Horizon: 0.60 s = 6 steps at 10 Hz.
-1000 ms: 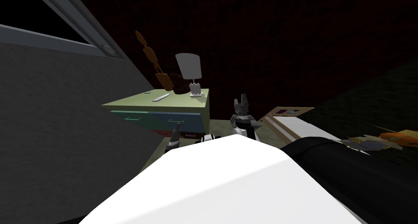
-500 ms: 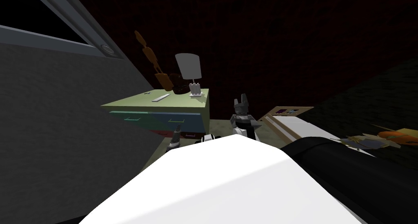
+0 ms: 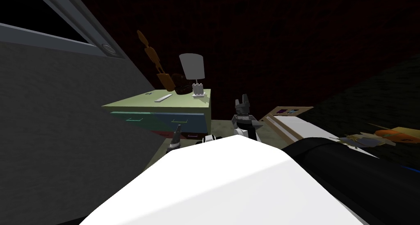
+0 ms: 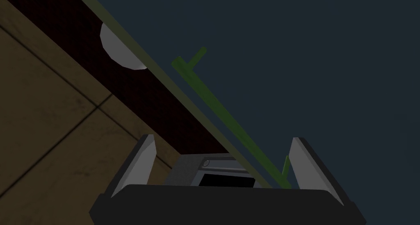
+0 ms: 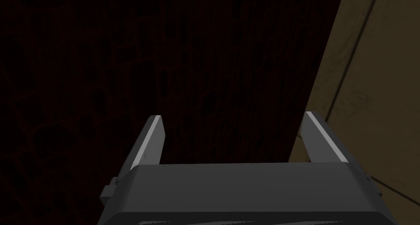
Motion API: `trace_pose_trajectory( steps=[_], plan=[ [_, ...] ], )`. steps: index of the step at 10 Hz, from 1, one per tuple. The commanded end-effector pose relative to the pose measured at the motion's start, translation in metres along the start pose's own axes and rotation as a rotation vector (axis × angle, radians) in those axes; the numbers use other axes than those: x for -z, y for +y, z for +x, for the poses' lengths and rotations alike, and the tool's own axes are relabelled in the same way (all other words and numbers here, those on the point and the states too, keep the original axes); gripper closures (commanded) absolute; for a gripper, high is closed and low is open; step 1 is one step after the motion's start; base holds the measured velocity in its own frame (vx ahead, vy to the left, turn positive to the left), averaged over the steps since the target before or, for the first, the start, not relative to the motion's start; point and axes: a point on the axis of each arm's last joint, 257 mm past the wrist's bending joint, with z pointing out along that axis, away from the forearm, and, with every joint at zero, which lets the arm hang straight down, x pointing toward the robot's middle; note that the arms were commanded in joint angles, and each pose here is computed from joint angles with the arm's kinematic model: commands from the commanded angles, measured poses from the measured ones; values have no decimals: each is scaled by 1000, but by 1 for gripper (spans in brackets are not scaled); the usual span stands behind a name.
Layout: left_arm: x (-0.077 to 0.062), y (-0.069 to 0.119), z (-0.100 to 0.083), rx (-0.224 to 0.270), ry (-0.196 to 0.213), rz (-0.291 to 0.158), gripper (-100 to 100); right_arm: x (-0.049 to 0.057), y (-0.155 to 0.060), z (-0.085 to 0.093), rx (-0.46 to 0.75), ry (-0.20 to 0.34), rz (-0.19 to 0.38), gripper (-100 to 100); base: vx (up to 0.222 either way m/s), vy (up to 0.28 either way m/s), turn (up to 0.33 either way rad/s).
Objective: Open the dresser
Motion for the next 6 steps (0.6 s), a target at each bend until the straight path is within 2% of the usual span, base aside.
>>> trace_pose_trajectory(
  steps=[1, 4, 5, 6],
  plan=[
    [-9, 1, -8, 0, -1, -1, -100, 0, 0, 0, 0, 0, 0, 0, 2, -12, 17],
    [-21, 2, -19, 2, -2, -1, -100, 0, 0, 0, 0, 0, 0, 0, 1, -24, 22],
    [-20, 2, -16, 1, -2, 1, -100, 0, 0, 0, 0, 0, 0, 0, -4, -5, 10],
    [-11, 2, -10, 1, -1, -1, 100, 0, 0, 0, 0, 0, 0, 0, 1, 11, -44]
  ],
)
